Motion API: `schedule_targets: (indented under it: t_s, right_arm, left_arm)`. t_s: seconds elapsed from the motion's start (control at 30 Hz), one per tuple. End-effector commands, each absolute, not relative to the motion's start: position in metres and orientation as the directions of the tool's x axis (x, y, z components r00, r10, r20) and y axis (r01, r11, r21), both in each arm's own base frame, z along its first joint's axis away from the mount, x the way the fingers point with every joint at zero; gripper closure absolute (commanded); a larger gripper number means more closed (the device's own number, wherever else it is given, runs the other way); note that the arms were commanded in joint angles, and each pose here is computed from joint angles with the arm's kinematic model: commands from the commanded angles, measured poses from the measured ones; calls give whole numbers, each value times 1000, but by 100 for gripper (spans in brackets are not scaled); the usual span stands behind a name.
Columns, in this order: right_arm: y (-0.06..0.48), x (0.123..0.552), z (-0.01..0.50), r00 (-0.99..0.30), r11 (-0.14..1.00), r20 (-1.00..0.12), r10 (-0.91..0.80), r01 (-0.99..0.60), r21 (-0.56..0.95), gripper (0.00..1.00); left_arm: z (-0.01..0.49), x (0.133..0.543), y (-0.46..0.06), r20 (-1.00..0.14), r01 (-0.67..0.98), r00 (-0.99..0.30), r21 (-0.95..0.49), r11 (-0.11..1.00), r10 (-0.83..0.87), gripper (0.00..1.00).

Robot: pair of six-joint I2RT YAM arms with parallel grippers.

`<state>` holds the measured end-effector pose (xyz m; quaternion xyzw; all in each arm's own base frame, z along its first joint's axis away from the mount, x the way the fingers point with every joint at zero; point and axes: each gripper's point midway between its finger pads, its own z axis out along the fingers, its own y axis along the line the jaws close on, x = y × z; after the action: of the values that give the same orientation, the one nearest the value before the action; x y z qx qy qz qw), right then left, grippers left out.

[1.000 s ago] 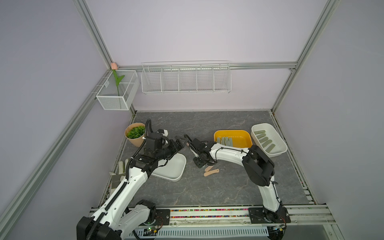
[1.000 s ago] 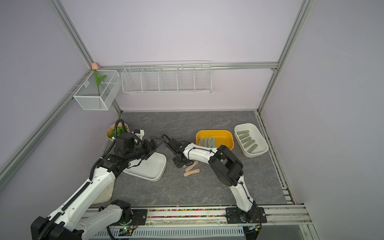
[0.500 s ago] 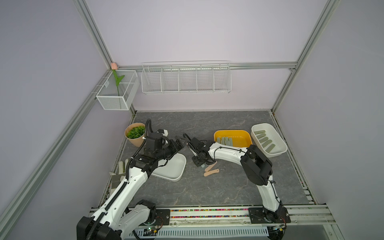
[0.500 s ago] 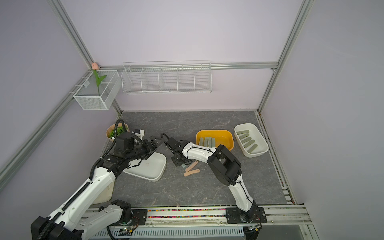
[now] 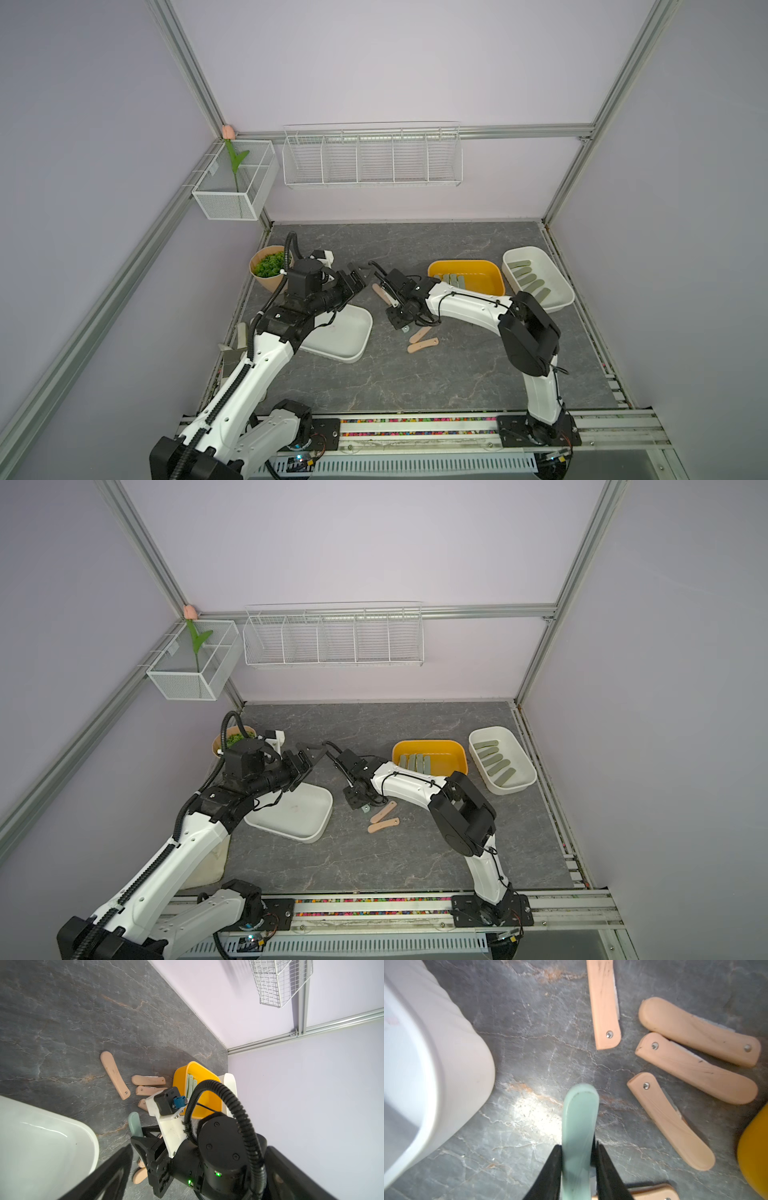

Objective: Place the fruit knives into the storage box by color
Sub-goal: Pick up the fruit knife from the center of the board.

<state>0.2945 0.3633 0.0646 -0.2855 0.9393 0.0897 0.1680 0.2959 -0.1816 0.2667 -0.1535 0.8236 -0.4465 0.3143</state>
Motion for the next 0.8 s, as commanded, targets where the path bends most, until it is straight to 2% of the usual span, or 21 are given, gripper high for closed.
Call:
schedule_targets:
  t_s: [0.0, 0.23, 0.43, 0.77]
  right_arm:
    - [355, 304, 98, -787, 838, -427, -446, -535, 111, 71]
    - [324, 334, 134, -817, 879, -493, -299, -437, 190, 71]
    - [277, 364, 156, -830, 910, -523, -196, -353, 219, 70]
    - [181, 404, 140, -878, 953, -478, -36, -174, 247, 70]
  left_arm:
    - [275, 298, -176, -378, 10, -734, -837, 548, -565, 1]
    - [284, 306, -182, -371, 25, -733, -852, 523, -570, 1]
    - [287, 317, -201, -372, 47, -762, -847, 529, -529, 1]
    - [272, 346, -269, -355, 98, -846, -836, 540, -397, 1]
